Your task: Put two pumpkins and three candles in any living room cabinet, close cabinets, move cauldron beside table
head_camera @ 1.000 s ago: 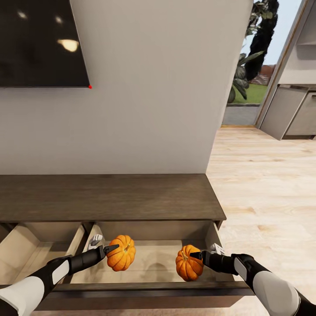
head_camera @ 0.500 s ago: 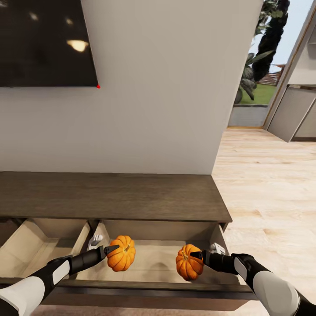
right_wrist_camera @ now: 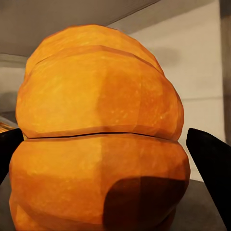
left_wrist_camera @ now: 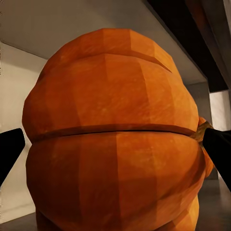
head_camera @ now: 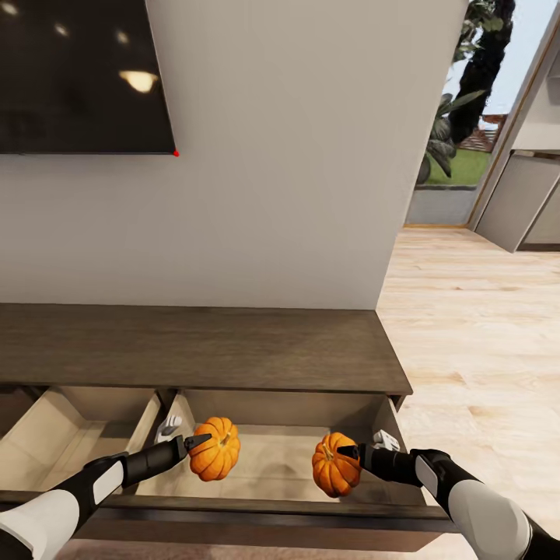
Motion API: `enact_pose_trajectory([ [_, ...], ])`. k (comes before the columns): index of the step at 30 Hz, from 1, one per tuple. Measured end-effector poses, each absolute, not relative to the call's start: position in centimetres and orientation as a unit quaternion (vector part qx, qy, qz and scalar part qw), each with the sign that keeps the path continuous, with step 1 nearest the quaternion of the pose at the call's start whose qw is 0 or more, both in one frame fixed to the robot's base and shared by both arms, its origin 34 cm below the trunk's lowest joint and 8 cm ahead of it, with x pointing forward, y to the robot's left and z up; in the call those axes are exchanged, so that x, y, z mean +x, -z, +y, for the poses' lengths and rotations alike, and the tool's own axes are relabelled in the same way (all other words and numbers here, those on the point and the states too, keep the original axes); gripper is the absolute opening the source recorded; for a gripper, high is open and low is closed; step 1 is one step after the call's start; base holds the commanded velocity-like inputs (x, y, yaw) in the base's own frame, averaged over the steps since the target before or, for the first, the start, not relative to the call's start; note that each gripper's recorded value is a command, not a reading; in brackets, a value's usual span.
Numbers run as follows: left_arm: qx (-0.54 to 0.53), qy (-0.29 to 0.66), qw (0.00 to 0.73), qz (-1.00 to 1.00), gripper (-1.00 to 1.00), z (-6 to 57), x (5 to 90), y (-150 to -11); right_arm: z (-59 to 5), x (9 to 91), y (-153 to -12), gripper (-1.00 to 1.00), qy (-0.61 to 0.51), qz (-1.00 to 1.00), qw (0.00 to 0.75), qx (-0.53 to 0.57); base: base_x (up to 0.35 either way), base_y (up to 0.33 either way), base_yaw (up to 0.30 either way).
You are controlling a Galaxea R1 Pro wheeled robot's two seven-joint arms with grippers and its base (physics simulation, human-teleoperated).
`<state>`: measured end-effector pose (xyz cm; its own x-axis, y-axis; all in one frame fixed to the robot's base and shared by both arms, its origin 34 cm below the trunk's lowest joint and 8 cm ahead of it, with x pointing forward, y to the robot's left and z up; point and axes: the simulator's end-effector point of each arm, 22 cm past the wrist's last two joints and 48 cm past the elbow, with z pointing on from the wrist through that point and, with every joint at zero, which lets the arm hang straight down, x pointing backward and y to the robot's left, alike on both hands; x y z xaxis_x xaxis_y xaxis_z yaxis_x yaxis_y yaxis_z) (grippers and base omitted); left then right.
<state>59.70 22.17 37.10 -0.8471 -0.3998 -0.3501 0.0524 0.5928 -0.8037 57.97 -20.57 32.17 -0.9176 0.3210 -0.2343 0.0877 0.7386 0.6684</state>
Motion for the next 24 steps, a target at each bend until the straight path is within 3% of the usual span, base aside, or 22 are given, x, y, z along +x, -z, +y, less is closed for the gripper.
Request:
enact_pose_trajectory([
  [24, -0.101, 0.444, 0.254, 0.853, -1.00, 20.9, 59.4, -36.8, -20.6, 57.8, -32.1, -1.00, -0.344, 0.917, 0.167, 0.114, 0.000, 0.000, 0.000],
])
